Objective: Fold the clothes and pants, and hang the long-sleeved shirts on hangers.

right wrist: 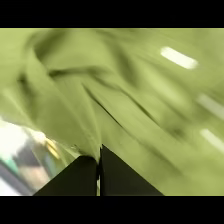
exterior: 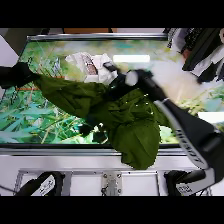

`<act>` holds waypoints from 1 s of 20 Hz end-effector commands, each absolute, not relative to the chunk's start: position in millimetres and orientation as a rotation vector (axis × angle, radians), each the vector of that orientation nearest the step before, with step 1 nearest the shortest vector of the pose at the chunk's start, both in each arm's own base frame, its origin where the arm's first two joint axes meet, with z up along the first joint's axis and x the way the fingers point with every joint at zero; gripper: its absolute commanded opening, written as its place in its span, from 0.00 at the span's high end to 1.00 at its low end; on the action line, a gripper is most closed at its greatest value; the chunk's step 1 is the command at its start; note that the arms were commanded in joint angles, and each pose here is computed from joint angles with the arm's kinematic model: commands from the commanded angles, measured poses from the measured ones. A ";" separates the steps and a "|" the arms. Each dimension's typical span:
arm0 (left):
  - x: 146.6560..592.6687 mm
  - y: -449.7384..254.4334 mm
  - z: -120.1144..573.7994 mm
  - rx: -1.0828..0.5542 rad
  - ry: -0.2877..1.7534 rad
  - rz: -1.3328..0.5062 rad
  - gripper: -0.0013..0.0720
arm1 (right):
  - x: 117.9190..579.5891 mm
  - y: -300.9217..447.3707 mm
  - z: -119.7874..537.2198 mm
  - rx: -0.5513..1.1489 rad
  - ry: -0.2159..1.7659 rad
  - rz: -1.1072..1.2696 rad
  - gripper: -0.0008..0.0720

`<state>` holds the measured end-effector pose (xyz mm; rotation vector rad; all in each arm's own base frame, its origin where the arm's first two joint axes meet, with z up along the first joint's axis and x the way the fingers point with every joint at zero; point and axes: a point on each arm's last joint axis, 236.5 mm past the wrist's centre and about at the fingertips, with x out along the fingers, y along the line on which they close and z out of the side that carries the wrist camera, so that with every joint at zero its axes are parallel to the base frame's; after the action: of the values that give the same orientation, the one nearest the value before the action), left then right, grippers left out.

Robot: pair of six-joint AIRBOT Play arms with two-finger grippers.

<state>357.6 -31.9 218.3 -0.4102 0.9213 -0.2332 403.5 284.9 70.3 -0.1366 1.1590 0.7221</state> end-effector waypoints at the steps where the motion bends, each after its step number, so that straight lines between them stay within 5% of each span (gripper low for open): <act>1: 277.8 -81.3 217.3 -0.423 0.977 -0.305 0.96 | 342.6 152.8 148.5 -0.264 1.265 0.569 0.97; 5: 196.4 -165.0 186.9 -0.522 1.095 -0.470 0.96 | 311.1 110.2 212.4 -0.174 1.134 0.443 0.97; 9: 155.3 -217.4 140.3 -0.519 1.260 -0.557 0.96 | 295.6 93.8 204.5 -0.125 1.235 0.354 0.97; 12: 187.3 -230.3 86.8 -0.450 1.284 -0.476 0.96 | 333.1 101.5 168.0 -0.119 1.295 0.347 0.97; 17: 311.6 -202.1 44.7 -0.463 1.191 -0.319 0.96 | 452.8 125.2 96.4 -0.074 1.153 0.325 0.94; 18: 334.1 -189.4 41.6 -0.474 1.180 -0.282 0.64 | 466.0 126.4 88.9 -0.067 1.131 0.319 0.71; 19: 356.6 -174.2 41.7 -0.483 1.169 -0.248 0.17 | 475.9 124.8 86.2 -0.059 1.107 0.310 0.30; 20: 374.1 -160.3 45.8 -0.481 1.159 -0.229 0.14 | 481.8 121.0 89.5 -0.052 1.082 0.300 0.24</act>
<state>314.8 -195.5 53.7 -0.4896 1.2114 -0.2945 440.5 120.7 101.7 -0.0786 1.1814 0.3244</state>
